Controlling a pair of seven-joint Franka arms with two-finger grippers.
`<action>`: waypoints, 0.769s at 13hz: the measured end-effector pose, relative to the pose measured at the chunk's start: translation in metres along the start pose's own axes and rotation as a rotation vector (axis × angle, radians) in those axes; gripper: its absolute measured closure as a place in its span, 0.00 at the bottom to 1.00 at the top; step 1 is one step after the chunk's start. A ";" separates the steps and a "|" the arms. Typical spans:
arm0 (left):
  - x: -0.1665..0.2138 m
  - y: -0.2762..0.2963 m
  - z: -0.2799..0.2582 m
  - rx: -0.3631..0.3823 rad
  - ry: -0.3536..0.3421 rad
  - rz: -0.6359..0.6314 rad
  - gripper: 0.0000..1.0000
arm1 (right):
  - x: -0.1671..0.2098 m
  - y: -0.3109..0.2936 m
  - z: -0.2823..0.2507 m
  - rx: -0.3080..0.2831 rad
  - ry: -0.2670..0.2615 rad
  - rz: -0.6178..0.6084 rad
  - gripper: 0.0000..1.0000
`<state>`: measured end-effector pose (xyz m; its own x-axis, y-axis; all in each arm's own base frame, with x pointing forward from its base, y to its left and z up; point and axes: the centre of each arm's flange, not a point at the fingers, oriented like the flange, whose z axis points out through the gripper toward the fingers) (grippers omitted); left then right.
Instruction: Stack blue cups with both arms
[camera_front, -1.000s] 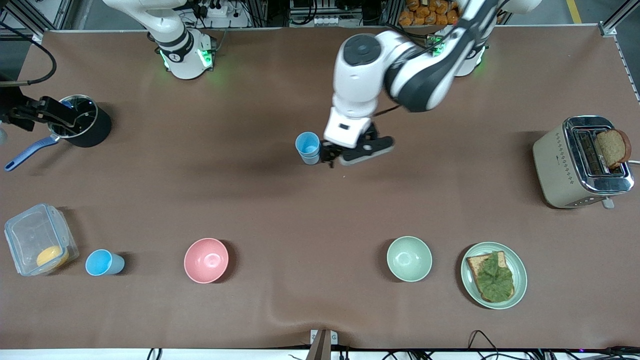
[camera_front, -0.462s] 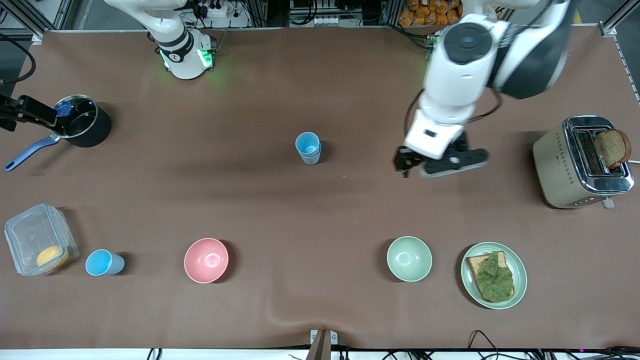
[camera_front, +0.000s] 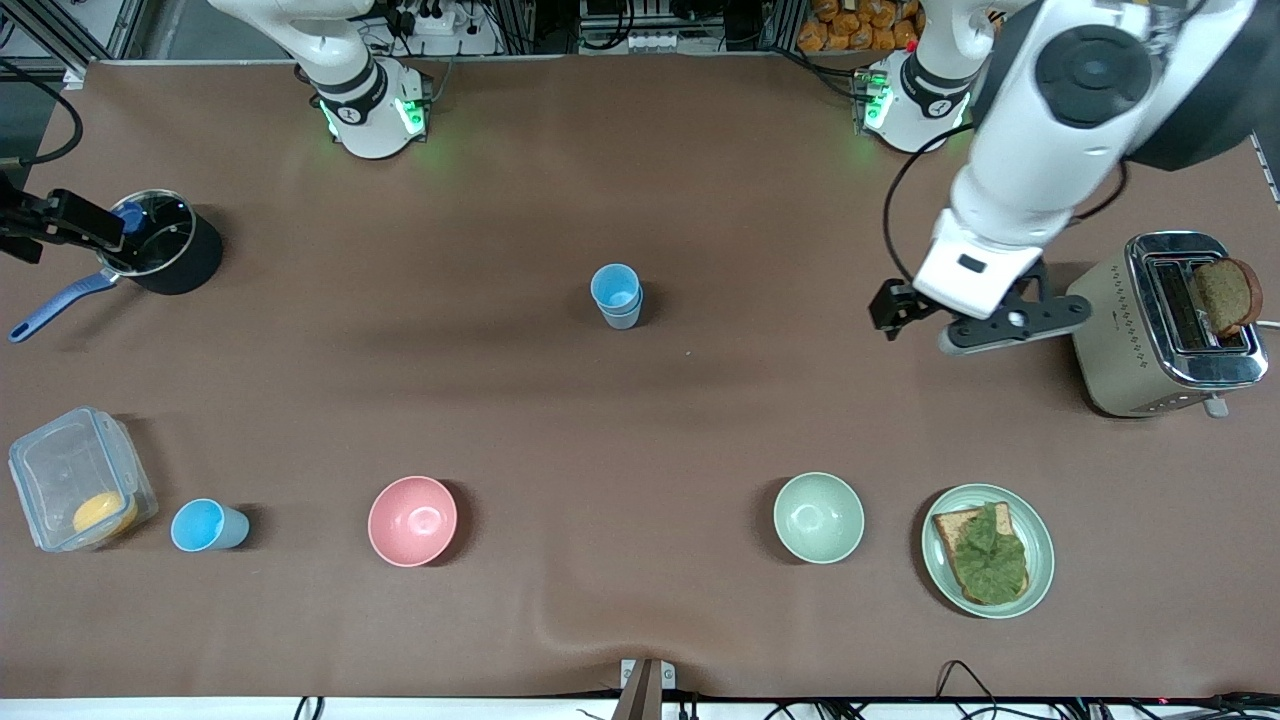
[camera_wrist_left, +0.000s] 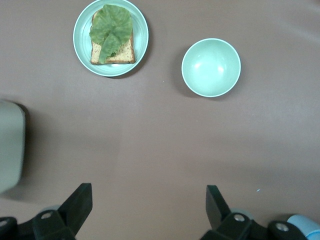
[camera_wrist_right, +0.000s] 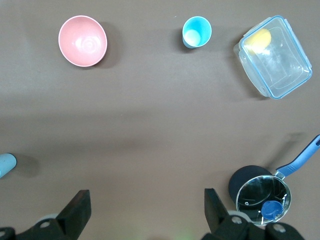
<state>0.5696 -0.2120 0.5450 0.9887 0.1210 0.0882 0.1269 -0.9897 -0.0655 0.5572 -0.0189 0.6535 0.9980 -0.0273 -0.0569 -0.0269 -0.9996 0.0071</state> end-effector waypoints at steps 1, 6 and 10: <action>0.004 -0.009 -0.001 0.001 -0.005 0.025 0.00 | 0.000 0.000 0.000 0.000 0.000 -0.001 0.00; 0.016 -0.066 -0.021 -0.063 -0.022 0.058 0.00 | 0.000 0.000 0.000 0.000 -0.001 -0.001 0.00; 0.017 -0.113 -0.039 -0.114 -0.054 0.017 0.00 | 0.000 -0.001 0.000 0.000 0.000 -0.002 0.00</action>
<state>0.5689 -0.1007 0.5926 0.9938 0.1054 0.0344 0.1037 -0.9935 0.0475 0.5571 -0.0180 0.6539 0.9980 -0.0256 -0.0572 -0.0252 -0.9997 0.0069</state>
